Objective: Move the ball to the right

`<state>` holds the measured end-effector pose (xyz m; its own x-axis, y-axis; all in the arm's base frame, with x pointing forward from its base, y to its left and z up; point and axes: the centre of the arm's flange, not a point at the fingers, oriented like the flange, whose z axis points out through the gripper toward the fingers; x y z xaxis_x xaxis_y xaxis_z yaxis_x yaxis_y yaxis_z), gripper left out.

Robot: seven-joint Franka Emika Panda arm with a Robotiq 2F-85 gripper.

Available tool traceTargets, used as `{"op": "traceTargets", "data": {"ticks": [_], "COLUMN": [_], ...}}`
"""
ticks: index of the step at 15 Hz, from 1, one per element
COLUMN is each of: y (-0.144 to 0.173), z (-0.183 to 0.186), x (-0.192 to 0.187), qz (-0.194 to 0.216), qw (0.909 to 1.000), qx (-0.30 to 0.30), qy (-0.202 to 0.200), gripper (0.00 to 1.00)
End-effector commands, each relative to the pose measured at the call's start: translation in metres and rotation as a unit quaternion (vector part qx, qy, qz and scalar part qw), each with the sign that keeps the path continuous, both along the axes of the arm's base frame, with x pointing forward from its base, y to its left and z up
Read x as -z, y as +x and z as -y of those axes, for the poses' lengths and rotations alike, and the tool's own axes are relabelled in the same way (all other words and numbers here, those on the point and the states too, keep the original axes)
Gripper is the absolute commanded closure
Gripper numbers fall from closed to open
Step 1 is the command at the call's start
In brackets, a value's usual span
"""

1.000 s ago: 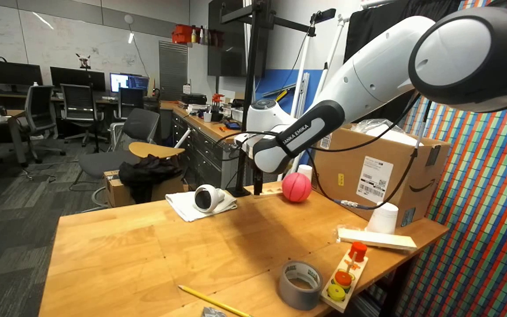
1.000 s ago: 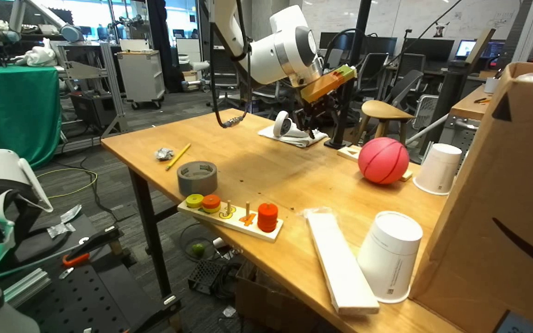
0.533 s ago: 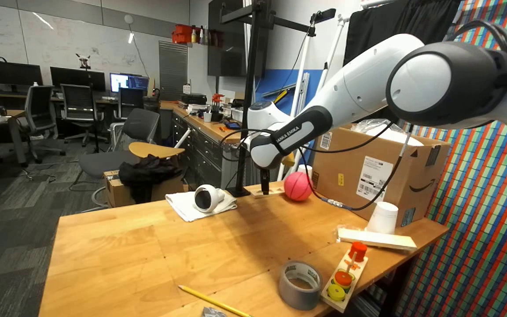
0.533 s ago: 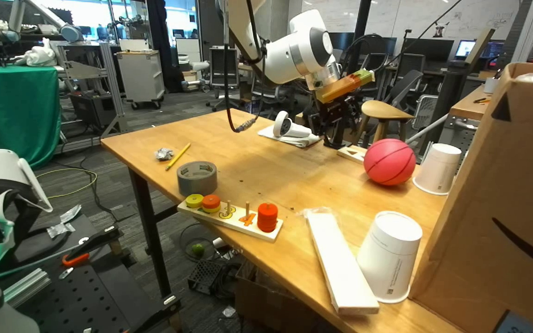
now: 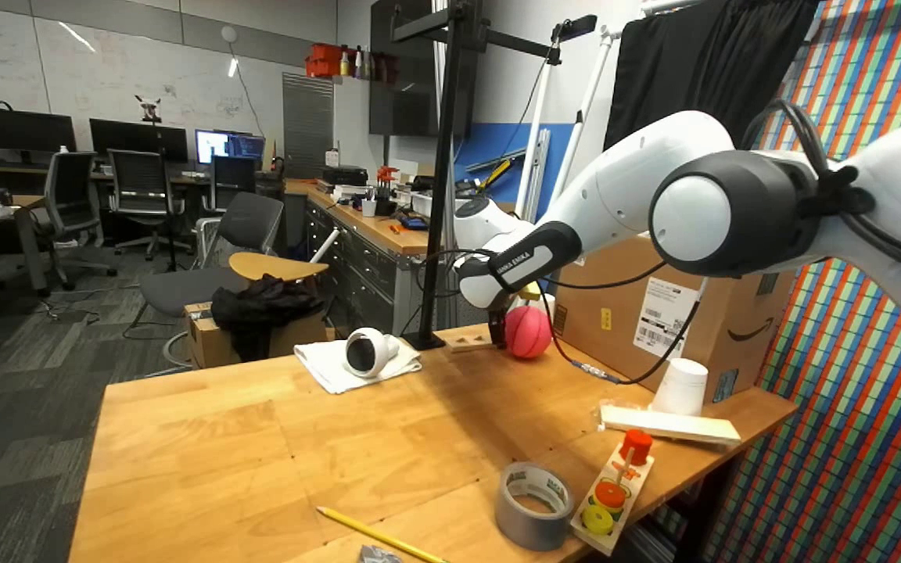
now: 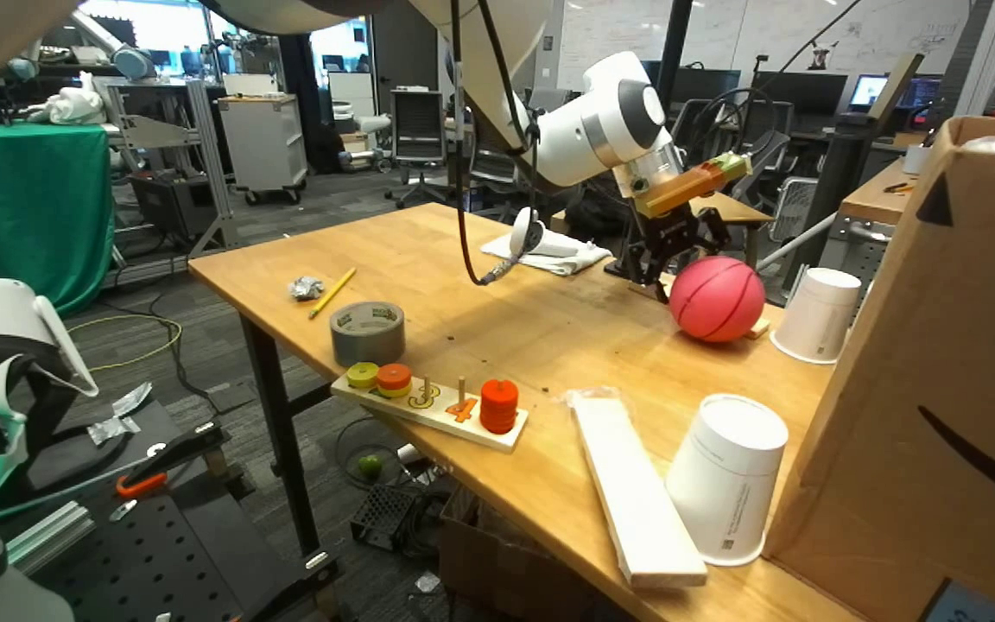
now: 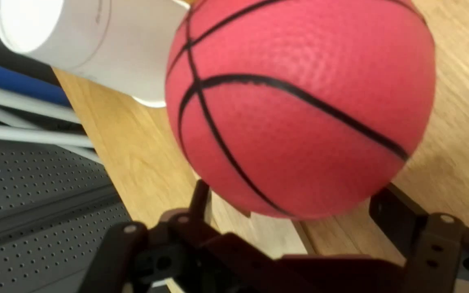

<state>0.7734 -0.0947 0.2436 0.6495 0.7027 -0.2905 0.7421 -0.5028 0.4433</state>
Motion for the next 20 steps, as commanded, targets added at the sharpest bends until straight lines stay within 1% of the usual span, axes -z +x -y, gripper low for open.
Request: {"op": "traceTargets", "data": {"ticks": [1,3,4,6,9,10,11,12,15,20], "y": [0.009,-0.017,-0.024,-0.033,-0.032,-0.031,-0.03,-0.015,-0.015,-0.015], "z": [0.037,0.062,0.071,0.084,0.082,0.076,0.067,0.088,0.073,0.073], "x": [-0.02,-0.064,-0.081,-0.112,-0.134,-0.138,-0.138,-0.135,-0.131,-0.128], "qz": [0.026,0.075,0.095,0.136,0.194,0.199,0.2,0.188,0.194,0.194], "qw": [0.9958,0.9906,0.9867,0.9762,0.9557,0.9527,0.9521,0.9583,0.9554,0.9545], "qx": [0.064,0.094,0.113,0.152,0.199,0.209,0.216,0.199,0.209,0.213], "qy": [-0.059,-0.065,-0.068,-0.074,-0.097,-0.096,-0.083,-0.082,-0.078,-0.077], "gripper": [0.0,0.0,0.0,0.0,0.0,0.0,0.0,0.0,0.0,0.0]}}
